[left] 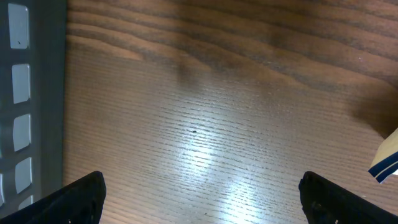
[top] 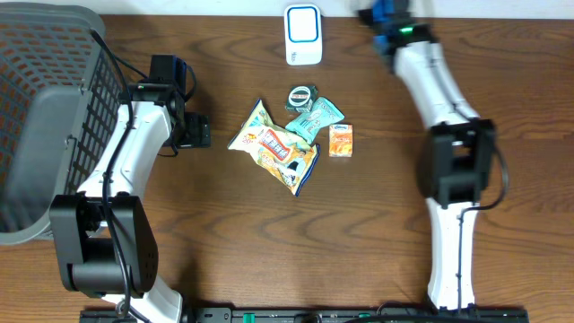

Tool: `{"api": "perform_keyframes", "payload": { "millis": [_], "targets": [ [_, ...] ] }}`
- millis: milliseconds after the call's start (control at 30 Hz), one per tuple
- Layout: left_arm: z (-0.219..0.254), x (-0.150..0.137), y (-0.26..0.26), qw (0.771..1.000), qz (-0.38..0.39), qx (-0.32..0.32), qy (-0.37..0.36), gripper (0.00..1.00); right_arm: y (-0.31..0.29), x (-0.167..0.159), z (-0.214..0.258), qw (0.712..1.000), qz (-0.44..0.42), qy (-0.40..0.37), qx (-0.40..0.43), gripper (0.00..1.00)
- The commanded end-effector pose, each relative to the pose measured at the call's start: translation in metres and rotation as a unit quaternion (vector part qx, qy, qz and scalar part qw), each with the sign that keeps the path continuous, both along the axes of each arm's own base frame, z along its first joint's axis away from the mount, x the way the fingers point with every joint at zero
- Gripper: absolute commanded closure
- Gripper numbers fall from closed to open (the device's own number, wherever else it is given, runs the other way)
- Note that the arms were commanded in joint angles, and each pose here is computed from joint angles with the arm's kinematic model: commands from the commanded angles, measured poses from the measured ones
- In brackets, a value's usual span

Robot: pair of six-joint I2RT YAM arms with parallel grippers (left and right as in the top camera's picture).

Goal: Scan the item barcode
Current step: 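Carry the scanned pack to the far right and release it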

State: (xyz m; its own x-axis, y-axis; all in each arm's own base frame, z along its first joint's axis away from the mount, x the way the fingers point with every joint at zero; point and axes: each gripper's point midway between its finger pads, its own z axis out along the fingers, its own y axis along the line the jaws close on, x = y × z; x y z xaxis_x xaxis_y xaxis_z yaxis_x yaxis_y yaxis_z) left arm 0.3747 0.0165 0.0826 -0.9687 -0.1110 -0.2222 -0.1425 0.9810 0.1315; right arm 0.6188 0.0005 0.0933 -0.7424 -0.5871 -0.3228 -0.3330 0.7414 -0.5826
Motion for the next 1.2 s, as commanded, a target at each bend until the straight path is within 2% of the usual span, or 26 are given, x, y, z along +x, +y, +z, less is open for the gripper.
{"api": "perform_keyframes", "payload": {
  "millis": [0, 67, 100, 133, 233, 300, 467, 600, 667, 733, 867, 967, 1067, 1167],
  "targets": [
    [-0.001, -0.002, 0.001, 1.000, -0.002, 0.004, 0.004, 0.02, -0.053, -0.011, 0.000, 0.984, -0.125, -0.017, 0.123, 0.99],
    [-0.001, -0.002, 0.001, 1.000, -0.002, 0.003, 0.004, 0.02, -0.080, -0.021, -0.007, 0.977, -0.151, -0.003, 0.151, 0.98],
    [-0.001, -0.002, 0.001, 1.000, -0.002, 0.003, 0.004, 0.02, -0.090, -0.025, -0.009, 0.974, -0.162, 0.002, 0.159, 0.68],
    [-0.001, -0.002, 0.001, 1.000, -0.002, 0.004, 0.004, 0.02, -0.099, -0.029, -0.011, 0.971, -0.174, 0.005, 0.165, 0.48],
    [-0.001, -0.002, 0.001, 1.000, -0.002, 0.004, 0.004, 0.02, -0.125, -0.042, -0.015, 0.962, -0.212, 0.014, 0.174, 0.29],
    [-0.001, -0.002, 0.001, 1.000, -0.002, 0.004, 0.004, 0.02, -0.132, -0.048, -0.018, 0.960, -0.219, 0.025, 0.175, 0.02],
    [-0.001, -0.002, 0.001, 1.000, -0.002, 0.004, 0.004, 0.02, -0.127, -0.057, -0.013, 0.959, -0.218, 0.039, 0.176, 0.01],
    [-0.001, -0.002, 0.001, 1.000, -0.002, 0.004, 0.004, 0.02, -0.089, -0.052, 0.017, 0.962, -0.176, 0.027, 0.207, 0.01],
    [-0.001, -0.002, 0.001, 1.000, -0.002, 0.004, 0.004, 0.02, -0.051, -0.053, 0.038, 0.959, -0.131, 0.029, 0.251, 0.01],
    [-0.001, -0.002, 0.001, 1.000, -0.002, 0.004, 0.004, 0.02, -0.002, -0.059, 0.057, 0.941, -0.094, 0.041, 0.324, 0.01],
    [-0.001, -0.002, 0.001, 1.000, -0.002, 0.004, 0.004, 0.02, 0.102, -0.098, 0.080, 0.875, -0.010, 0.134, 0.466, 0.01],
    [-0.001, -0.002, 0.001, 1.000, -0.002, 0.004, 0.004, 0.02, 0.144, -0.127, 0.081, 0.843, 0.016, 0.196, 0.500, 0.01],
    [-0.001, -0.002, 0.001, 1.000, -0.002, 0.004, 0.004, 0.03, 0.176, -0.159, 0.072, 0.837, 0.019, 0.257, 0.482, 0.01],
    [-0.001, -0.002, 0.001, 1.000, -0.002, 0.004, 0.004, 0.02, 0.193, -0.176, 0.063, 0.847, 0.022, 0.283, 0.449, 0.01]
  ]
}}
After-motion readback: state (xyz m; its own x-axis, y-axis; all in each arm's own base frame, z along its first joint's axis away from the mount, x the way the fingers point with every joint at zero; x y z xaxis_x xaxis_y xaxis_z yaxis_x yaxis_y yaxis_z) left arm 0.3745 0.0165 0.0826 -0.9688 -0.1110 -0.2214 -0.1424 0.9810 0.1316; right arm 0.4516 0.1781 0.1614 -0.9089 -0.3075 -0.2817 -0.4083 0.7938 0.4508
